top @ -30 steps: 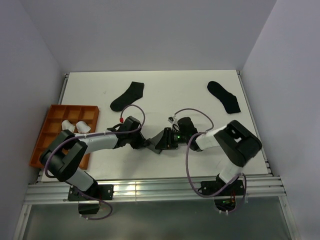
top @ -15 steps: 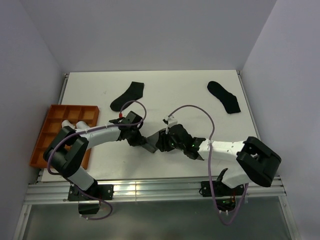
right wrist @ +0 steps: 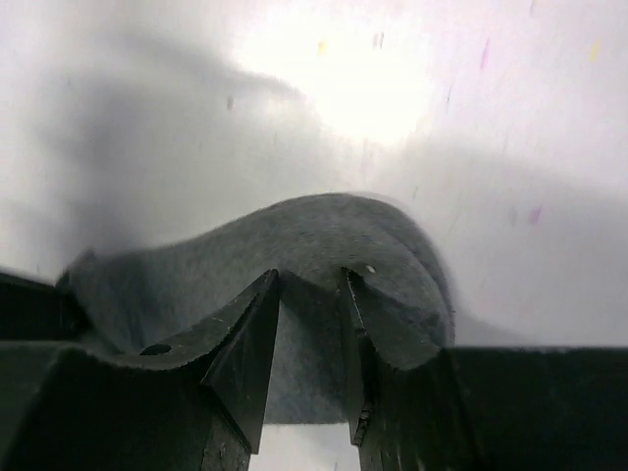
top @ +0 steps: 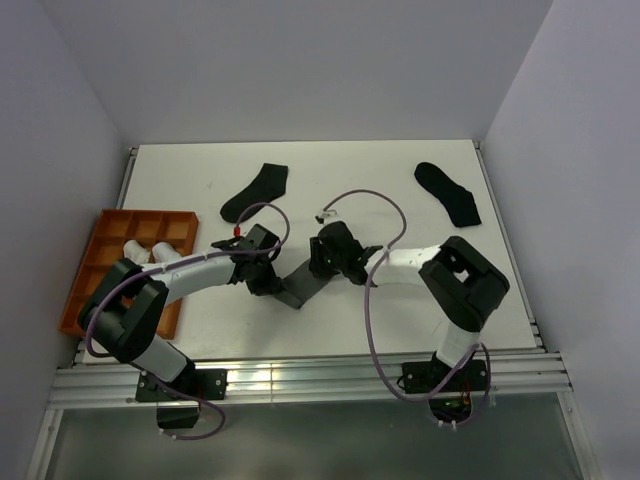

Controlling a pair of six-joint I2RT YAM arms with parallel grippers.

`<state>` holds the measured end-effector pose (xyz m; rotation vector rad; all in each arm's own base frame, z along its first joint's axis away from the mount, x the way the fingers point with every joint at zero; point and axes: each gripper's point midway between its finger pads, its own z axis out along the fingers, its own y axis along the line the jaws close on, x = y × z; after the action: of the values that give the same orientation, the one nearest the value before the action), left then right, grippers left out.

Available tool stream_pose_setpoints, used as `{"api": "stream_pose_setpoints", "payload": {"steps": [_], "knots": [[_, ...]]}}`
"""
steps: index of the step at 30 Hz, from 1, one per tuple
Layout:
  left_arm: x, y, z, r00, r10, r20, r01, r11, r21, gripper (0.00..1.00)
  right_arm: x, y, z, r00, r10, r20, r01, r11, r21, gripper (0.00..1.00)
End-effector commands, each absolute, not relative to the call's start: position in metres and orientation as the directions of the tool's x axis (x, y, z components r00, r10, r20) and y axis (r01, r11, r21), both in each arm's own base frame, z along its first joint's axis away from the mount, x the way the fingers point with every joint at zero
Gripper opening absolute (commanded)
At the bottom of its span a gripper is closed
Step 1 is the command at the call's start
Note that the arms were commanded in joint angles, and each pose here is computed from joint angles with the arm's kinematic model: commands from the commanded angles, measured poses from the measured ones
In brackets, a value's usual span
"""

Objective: Roll the socks
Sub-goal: Roll the sock at the center of the board.

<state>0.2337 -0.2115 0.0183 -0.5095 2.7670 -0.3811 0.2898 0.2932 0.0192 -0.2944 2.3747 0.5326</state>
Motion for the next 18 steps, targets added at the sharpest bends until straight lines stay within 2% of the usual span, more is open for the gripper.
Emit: {"api": "stream_pose_setpoints", "payload": {"steps": [1, 8, 13, 18], "knots": [[0.226, -0.196, 0.016, -0.916, -0.309, -0.257, -0.252, 0.94, -0.232, 0.02, 0.31, 0.293, 0.011, -0.753, -0.109, -0.649, -0.356, 0.897, 0.263, 0.39], [0.231, -0.197, 0.023, -0.92, -0.275, -0.28, -0.213, 0.949, -0.23, 0.02, 0.333, 0.311, 0.011, -0.761, -0.165, -0.628, -0.412, 0.87, 0.271, 0.36], [0.23, -0.2, 0.015, -0.923, -0.297, -0.245, -0.247, 0.945, -0.215, 0.02, 0.325, 0.319, 0.057, -0.683, -0.147, -0.715, -0.494, 0.815, 0.304, 0.37], [0.23, -0.201, 0.01, -0.924, -0.313, -0.22, -0.274, 0.943, -0.19, 0.01, 0.295, 0.317, 0.084, -0.603, -0.145, -0.784, -0.548, 0.79, 0.275, 0.39]]}}
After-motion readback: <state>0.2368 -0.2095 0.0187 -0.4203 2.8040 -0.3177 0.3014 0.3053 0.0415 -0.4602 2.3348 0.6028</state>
